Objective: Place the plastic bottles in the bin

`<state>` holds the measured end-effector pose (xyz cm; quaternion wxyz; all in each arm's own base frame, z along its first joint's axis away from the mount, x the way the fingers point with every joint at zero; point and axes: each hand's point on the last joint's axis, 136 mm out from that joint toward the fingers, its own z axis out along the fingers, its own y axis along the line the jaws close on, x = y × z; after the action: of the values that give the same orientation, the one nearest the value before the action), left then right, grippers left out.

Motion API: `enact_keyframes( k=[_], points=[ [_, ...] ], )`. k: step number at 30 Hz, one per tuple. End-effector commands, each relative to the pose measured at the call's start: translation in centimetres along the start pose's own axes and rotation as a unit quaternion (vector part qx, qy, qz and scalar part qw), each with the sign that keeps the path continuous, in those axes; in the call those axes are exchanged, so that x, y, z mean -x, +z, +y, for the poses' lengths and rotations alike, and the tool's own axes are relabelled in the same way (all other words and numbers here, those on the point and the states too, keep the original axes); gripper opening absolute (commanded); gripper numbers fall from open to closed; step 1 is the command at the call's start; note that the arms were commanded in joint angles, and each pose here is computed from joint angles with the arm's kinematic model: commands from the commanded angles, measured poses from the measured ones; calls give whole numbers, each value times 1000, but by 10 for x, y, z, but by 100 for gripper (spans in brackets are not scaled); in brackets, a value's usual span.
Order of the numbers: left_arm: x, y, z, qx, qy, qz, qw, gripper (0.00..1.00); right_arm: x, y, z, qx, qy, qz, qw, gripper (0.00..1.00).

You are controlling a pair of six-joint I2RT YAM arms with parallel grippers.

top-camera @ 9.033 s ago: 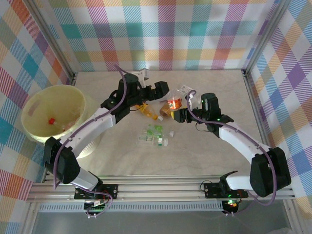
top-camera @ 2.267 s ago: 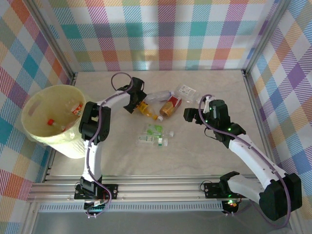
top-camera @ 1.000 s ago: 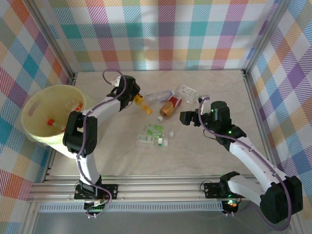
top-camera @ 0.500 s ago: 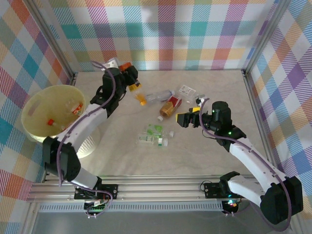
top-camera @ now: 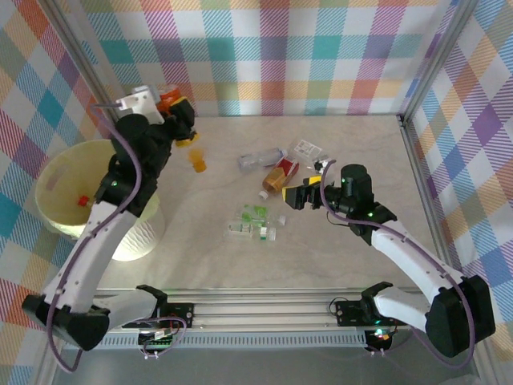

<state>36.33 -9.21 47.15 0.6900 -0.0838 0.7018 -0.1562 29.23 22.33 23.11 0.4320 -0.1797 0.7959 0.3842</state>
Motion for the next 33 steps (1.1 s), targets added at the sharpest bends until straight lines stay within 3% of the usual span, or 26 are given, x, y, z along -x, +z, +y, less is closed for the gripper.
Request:
enact_keyframes(
  k=[1, 6, 11, 17, 23, 28, 33],
  points=[
    [35, -35, 30, 72, 65, -18, 995, 54, 17, 4, 11, 21, -18, -19, 999, 100],
    [63, -61, 61, 159, 107, -43, 980, 53, 15, 10, 8, 16, -20, -16, 1000, 100],
    [86, -86, 116, 307, 133, -68, 940, 52, 17, 13, 7, 7, -35, -15, 999, 100],
    [83, -107, 179, 415, 117, -58, 900, 51, 14, 17, 4, 1, -33, 1, 999, 100],
    [67, -130, 230, 480, 93, -36, 872, 51, 13, 19, -3, -11, -31, -4, 999, 100],
    [36, -128, 256, 479, 69, 13, 875, 52, 15, 20, -7, -23, -39, -4, 999, 100],
    [27, -144, 282, 525, 92, 30, 846, 52, 12, 20, -8, -27, -42, 5, 999, 100]
  ],
)
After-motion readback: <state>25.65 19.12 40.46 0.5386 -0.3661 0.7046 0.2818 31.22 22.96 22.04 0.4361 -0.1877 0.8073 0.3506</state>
